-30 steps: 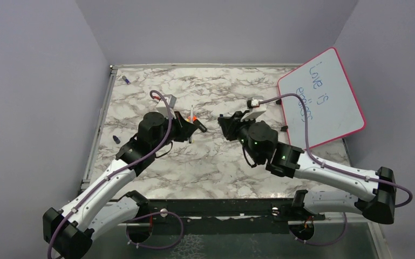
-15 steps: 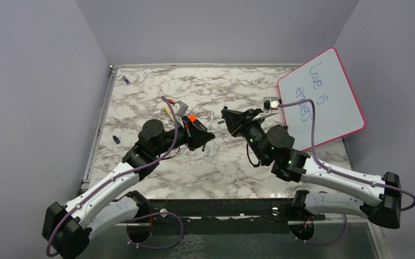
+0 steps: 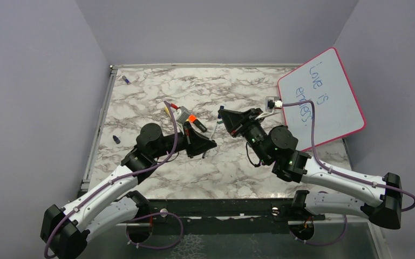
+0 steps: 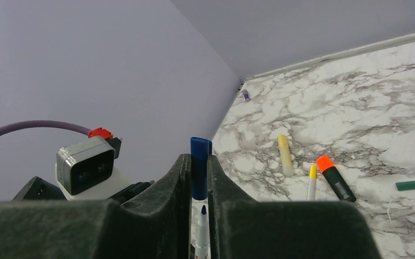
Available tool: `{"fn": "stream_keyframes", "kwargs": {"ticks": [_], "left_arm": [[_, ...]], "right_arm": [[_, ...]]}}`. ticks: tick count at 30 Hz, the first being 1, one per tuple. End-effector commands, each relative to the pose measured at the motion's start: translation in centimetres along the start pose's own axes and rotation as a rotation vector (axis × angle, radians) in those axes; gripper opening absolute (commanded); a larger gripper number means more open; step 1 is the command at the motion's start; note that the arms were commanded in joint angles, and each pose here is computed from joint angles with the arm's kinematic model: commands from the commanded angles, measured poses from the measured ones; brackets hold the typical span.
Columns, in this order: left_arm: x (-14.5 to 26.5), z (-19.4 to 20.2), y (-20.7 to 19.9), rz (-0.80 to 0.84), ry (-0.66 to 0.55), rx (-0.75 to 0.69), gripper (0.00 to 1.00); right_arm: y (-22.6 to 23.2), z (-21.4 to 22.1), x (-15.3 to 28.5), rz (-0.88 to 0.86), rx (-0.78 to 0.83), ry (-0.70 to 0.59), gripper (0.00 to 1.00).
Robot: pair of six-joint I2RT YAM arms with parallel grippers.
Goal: Insert the pens into the pen caps
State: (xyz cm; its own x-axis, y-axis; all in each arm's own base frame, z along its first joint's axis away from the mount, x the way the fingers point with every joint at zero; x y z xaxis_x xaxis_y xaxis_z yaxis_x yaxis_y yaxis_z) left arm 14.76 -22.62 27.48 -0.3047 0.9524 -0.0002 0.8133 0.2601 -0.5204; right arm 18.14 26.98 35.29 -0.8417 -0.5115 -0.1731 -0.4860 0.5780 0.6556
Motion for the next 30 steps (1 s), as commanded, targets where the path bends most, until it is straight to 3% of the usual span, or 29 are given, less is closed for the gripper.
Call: {"fn": "stream_keyframes", "kwargs": {"ticks": [1, 30], "left_arm": [[0.39, -0.29, -1.27, 0.075, -0.015, -0.049, 0.00], [0.28, -0.97, -1.22, 0.053, -0.054, -0.064, 0.00]], "right_arm": [[0.45, -0.20, 0.22, -0.028, -0.039, 0.006, 0.15], [0.47, 0.16, 0.84, -0.047, -0.044, 0.049, 0.15]]}}
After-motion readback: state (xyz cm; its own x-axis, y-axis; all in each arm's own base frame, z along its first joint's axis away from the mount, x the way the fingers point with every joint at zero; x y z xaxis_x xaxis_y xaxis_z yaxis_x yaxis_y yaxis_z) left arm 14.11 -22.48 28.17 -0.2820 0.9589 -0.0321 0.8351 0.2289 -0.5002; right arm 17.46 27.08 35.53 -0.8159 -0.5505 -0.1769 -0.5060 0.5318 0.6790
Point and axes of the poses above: each gripper's point midway between its finger pads, its own x axis back along the fingers, its own y axis along the line the jaws close on, z = x × y, the point moved 6 cm from there along x, back along the fingers, and after that the axes turned 2 degrees about -x, right-handed, at the moved point
